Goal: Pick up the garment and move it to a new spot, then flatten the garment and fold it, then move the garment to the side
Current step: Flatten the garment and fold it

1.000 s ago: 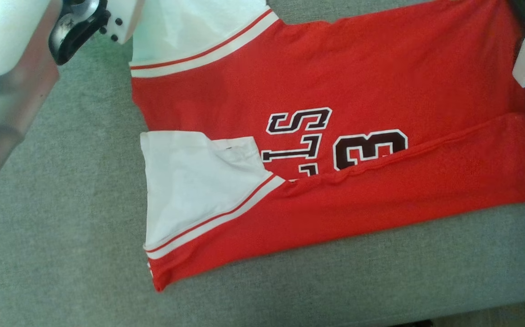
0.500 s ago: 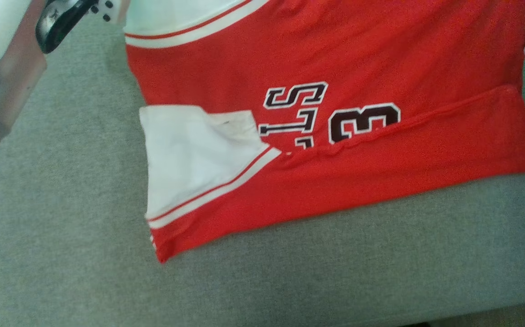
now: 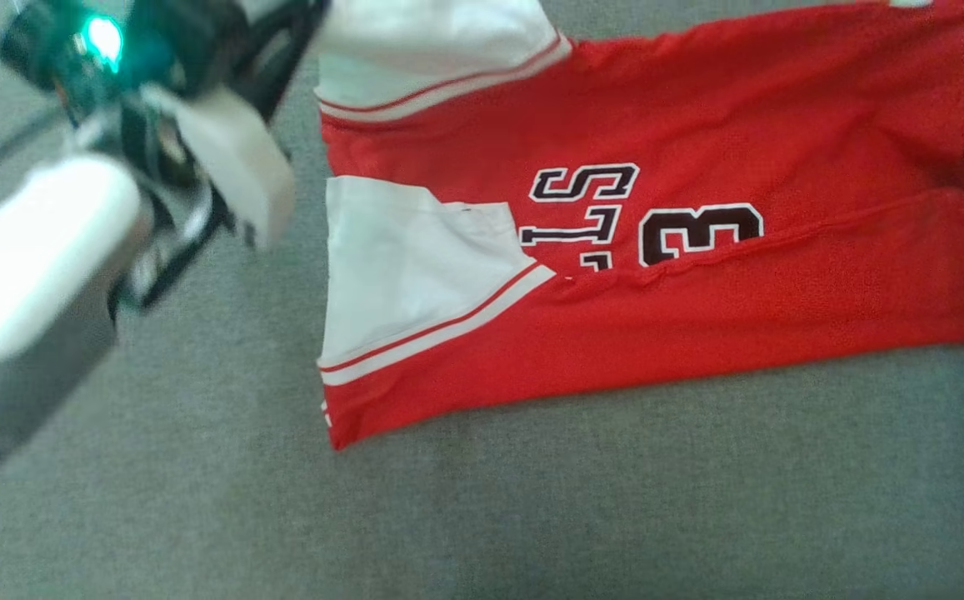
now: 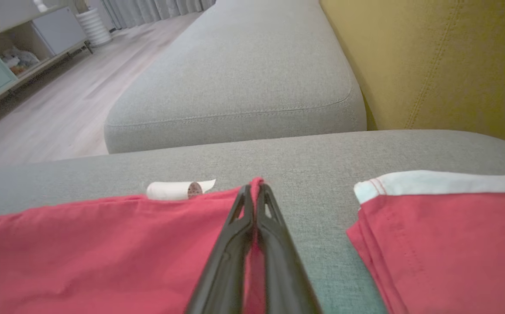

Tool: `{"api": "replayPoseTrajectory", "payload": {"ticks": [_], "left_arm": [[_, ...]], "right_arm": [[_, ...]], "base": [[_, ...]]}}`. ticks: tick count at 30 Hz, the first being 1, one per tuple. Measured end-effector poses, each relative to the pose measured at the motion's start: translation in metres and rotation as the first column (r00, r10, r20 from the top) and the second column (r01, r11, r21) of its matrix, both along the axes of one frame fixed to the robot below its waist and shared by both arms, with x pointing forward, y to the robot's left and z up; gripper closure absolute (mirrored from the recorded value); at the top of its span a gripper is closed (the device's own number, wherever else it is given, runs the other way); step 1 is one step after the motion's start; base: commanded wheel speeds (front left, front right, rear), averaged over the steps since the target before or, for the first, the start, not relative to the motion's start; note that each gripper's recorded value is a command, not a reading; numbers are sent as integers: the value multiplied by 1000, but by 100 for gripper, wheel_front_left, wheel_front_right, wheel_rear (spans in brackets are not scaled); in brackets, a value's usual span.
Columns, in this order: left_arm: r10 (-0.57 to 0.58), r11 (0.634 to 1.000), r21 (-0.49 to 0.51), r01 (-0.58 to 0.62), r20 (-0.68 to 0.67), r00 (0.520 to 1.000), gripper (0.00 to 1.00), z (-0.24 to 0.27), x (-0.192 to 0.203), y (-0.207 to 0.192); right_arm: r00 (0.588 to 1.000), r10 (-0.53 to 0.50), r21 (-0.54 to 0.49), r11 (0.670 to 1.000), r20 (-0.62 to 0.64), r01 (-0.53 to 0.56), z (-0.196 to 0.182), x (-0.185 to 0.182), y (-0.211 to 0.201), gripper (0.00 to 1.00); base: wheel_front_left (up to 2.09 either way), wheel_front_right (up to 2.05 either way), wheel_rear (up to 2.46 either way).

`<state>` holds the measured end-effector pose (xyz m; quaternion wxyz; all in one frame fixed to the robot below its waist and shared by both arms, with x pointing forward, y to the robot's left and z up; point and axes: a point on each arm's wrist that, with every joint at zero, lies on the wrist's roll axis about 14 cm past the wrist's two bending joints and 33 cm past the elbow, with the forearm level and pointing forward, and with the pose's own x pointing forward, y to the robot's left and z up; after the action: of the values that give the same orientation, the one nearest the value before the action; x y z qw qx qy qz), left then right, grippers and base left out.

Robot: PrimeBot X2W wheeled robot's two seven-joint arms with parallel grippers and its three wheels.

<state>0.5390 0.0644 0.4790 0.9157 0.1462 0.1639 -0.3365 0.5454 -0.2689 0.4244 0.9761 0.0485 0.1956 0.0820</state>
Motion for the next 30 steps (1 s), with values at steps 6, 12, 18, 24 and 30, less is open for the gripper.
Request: {"api": "replayPoseTrajectory", "payload": {"ticks": [6, 12, 18, 24, 30], "left_arm": [[51, 998, -45, -52, -29, 998, 100, -6, -44, 12], [70, 994, -82, -74, -56, 996, 100, -10, -72, 12], [91, 986, -136, -101, -83, 992, 100, -8, -101, 8], [116, 982, -132, -134, -135, 984, 100, -20, -125, 13], [123, 977, -148, -151, -183, 975, 100, -33, -143, 13]], "right_arm": [[1000, -23, 28, 999, -14, 24, -8, -20, -4, 100], [998, -43, 36, 998, -38, 44, -19, -40, -10, 100], [998, -41, 30, 999, -54, 43, -26, -66, -12, 100], [996, -46, 18, 999, -82, 48, -37, -93, -15, 100], [994, -65, 25, 997, -83, 68, -41, -108, -17, 100]], "base": [[0, 0, 0], [0, 0, 0], [0, 0, 0], [0, 0, 0], [0, 0, 0]]}}
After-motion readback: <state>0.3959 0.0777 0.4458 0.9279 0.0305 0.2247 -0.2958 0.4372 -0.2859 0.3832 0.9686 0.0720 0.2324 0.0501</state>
